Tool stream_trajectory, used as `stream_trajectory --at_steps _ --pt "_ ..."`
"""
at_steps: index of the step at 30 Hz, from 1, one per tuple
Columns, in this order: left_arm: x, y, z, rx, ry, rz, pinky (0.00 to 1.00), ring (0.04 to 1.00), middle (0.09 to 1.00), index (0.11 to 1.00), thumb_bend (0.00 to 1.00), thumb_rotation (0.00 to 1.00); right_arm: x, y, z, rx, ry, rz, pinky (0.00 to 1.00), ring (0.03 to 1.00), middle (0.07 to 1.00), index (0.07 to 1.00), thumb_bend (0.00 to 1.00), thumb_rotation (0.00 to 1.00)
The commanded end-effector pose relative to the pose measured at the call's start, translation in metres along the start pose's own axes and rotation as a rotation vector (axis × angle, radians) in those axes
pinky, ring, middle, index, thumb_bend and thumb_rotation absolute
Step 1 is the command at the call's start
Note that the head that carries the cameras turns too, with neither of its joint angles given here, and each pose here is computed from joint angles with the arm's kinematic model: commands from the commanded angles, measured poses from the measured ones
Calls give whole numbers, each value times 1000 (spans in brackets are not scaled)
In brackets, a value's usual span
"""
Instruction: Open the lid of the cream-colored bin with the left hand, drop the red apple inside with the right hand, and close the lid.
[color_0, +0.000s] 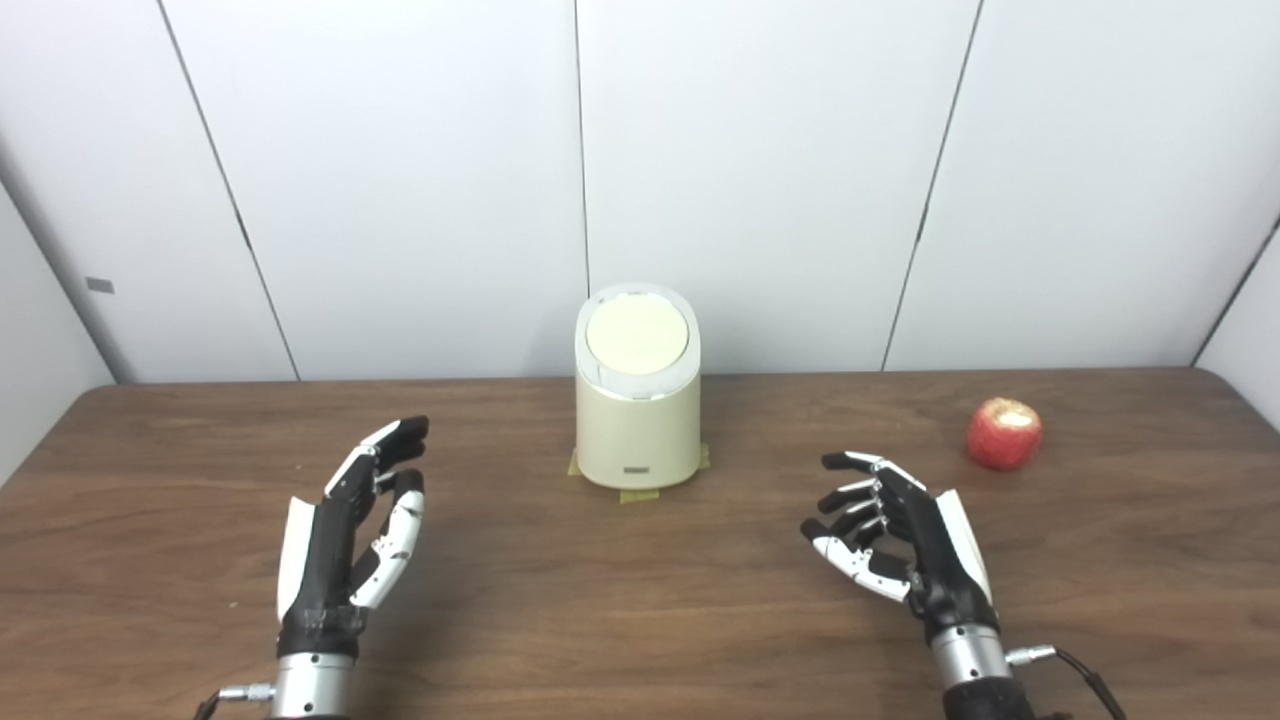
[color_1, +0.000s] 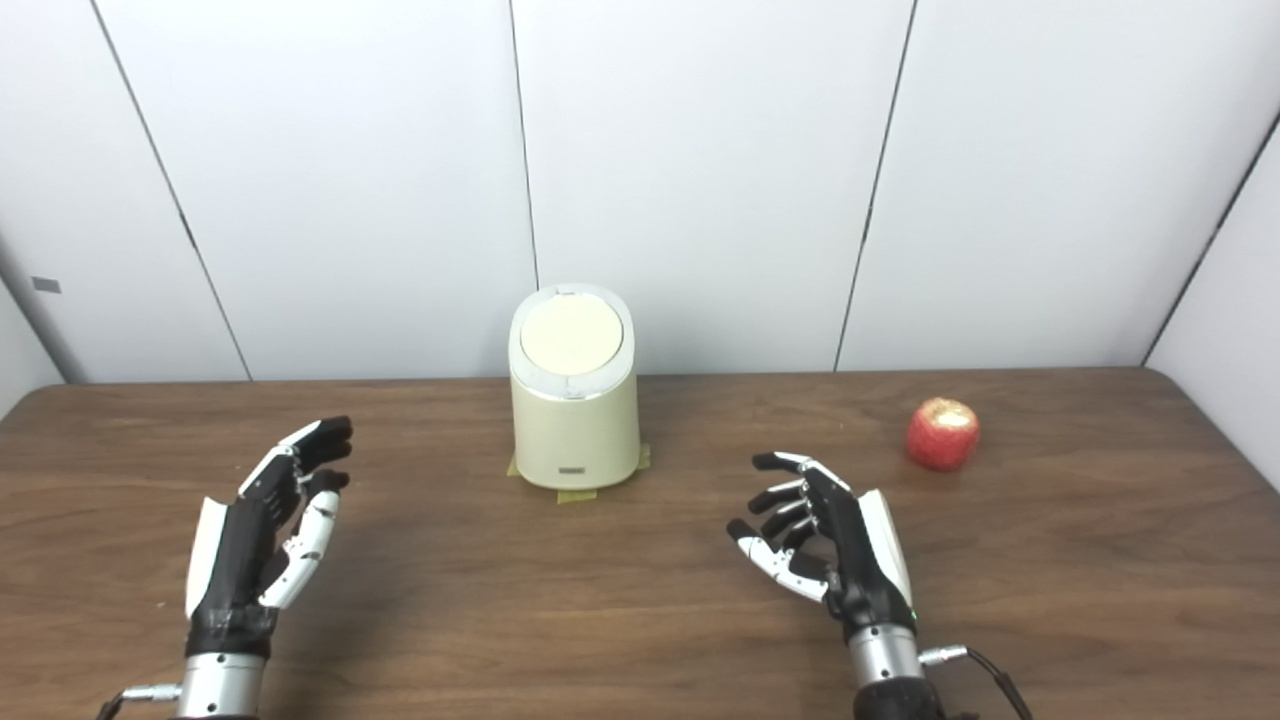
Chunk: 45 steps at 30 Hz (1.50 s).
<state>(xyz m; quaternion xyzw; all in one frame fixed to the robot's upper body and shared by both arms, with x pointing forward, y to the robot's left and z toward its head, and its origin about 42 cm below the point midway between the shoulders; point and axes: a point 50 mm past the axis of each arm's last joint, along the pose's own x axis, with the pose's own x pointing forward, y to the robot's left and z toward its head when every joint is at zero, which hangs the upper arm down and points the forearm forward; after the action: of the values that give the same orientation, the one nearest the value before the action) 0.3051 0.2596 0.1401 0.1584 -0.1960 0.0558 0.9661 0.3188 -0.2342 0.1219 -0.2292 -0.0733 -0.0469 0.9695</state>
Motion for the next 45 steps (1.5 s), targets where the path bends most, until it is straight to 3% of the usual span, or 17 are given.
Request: stream_trajectory --at_steps 1,3,5,11,14,20,22,26,30,34,38,41,43,45 --pt "-12 -1 -11 20 35 -2 700 791 813 789 201 566 8 -5 15 6 -72 -24 351 484 561 706 238 171" --pt "-12 -1 -10 14 38 -1 699 790 812 789 202 564 8 -5 15 9 -76 -26 362 492 563 703 240 155" --pt "-12 -1 -10 9 38 -2 704 793 814 789 205 563 8 -5 15 7 -75 -26 319 439 508 703 239 126" --pt "-12 -1 -10 18 34 -4 706 794 815 791 204 575 9 -5 14 6 -74 -26 321 461 533 701 239 134" --pt "-12 -1 -9 28 36 -6 706 795 817 792 201 577 8 -5 15 2 -70 -24 395 531 591 700 239 149" --pt "-5 -2 -5 -7 34 -17 718 805 822 803 207 545 10 -5 13 -11 -75 -21 362 488 548 688 237 134" --pt "0 -1 -2 -5 25 -44 743 831 847 825 261 532 11 -5 13 -15 -71 -19 346 480 550 696 235 151" --pt "12 2 9 6 28 -98 811 884 899 876 498 646 12 -4 12 -9 -65 -20 295 437 530 704 241 202" --pt "33 1 26 -23 65 -147 959 984 986 973 745 716 12 -4 11 -22 -76 -18 363 502 564 697 242 139" --pt "59 -5 48 -17 78 -186 998 1000 1000 999 897 723 12 -4 10 -28 -76 -16 371 508 571 697 247 179" --pt "86 -14 68 29 65 -186 1000 1000 1000 1000 988 746 12 -4 11 -34 -75 -20 380 521 589 694 249 189" --pt "107 -23 83 26 60 -184 1000 1000 1000 1000 989 728 12 -3 10 -29 -76 -18 411 553 612 693 251 208" --pt "119 -29 92 25 59 -175 1000 1000 1000 1000 982 701 13 -3 9 -33 -69 -19 351 487 567 695 251 236" --pt "129 -35 100 25 59 -161 1000 1000 1000 1000 973 667 13 -3 9 -35 -66 -20 344 484 565 697 247 226"
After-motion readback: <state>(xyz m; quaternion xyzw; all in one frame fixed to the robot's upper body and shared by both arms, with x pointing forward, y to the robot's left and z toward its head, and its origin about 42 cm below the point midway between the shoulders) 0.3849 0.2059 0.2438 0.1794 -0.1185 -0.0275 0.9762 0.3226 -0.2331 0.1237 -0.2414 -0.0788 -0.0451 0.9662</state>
